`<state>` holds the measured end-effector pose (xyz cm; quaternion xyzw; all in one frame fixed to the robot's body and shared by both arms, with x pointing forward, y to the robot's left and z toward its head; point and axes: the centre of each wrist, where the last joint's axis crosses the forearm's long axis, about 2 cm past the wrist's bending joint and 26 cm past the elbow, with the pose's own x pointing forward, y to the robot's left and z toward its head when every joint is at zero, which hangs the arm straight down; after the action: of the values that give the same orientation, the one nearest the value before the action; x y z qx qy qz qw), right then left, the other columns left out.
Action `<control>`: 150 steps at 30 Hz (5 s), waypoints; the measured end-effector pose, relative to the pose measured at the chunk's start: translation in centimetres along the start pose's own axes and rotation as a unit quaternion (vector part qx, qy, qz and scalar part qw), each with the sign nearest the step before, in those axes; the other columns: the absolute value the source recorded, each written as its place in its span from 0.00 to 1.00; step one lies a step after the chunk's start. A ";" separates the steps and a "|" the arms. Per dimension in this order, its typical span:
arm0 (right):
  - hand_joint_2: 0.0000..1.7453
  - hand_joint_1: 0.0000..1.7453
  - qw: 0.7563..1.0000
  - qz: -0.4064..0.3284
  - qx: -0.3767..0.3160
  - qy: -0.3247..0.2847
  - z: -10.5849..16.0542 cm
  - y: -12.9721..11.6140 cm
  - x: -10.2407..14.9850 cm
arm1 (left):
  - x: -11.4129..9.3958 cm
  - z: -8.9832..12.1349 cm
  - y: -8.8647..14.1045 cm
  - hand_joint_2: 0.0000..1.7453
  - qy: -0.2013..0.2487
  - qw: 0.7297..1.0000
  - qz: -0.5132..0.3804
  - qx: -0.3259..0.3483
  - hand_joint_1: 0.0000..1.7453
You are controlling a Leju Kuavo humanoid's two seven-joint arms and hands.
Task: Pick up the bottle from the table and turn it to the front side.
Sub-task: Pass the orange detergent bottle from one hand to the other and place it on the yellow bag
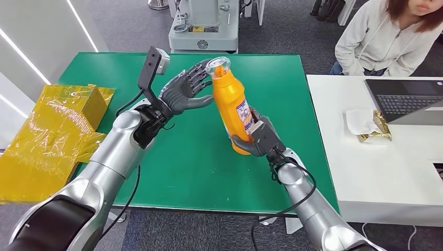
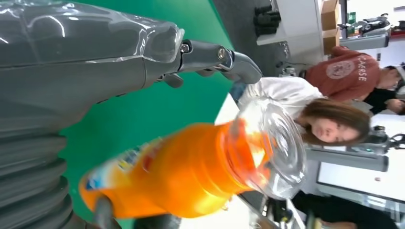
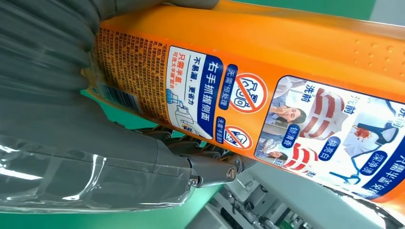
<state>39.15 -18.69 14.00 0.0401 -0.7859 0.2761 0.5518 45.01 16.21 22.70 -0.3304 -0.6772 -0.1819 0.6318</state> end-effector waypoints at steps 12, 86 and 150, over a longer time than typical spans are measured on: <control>1.00 1.00 1.000 -0.003 -0.006 0.004 -1.3 1.5 0.6 | -0.5 -1.2 -2.1 1.00 0.002 0.999 0.031 -0.011 0.00; 1.00 0.50 0.998 0.014 -0.005 0.060 -1.0 1.7 -0.9 | -3.8 -2.8 -8.2 1.00 0.023 1.000 -0.014 -0.009 0.95; 1.00 0.00 0.987 -0.051 -0.082 -0.128 10.2 4.3 4.2 | -0.6 3.9 4.9 1.00 -0.124 0.845 -0.450 0.262 1.00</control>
<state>27.37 -18.95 13.62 0.0700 -0.8669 0.1749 0.4615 45.44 22.23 20.71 0.1686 -0.8468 -0.2190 0.4545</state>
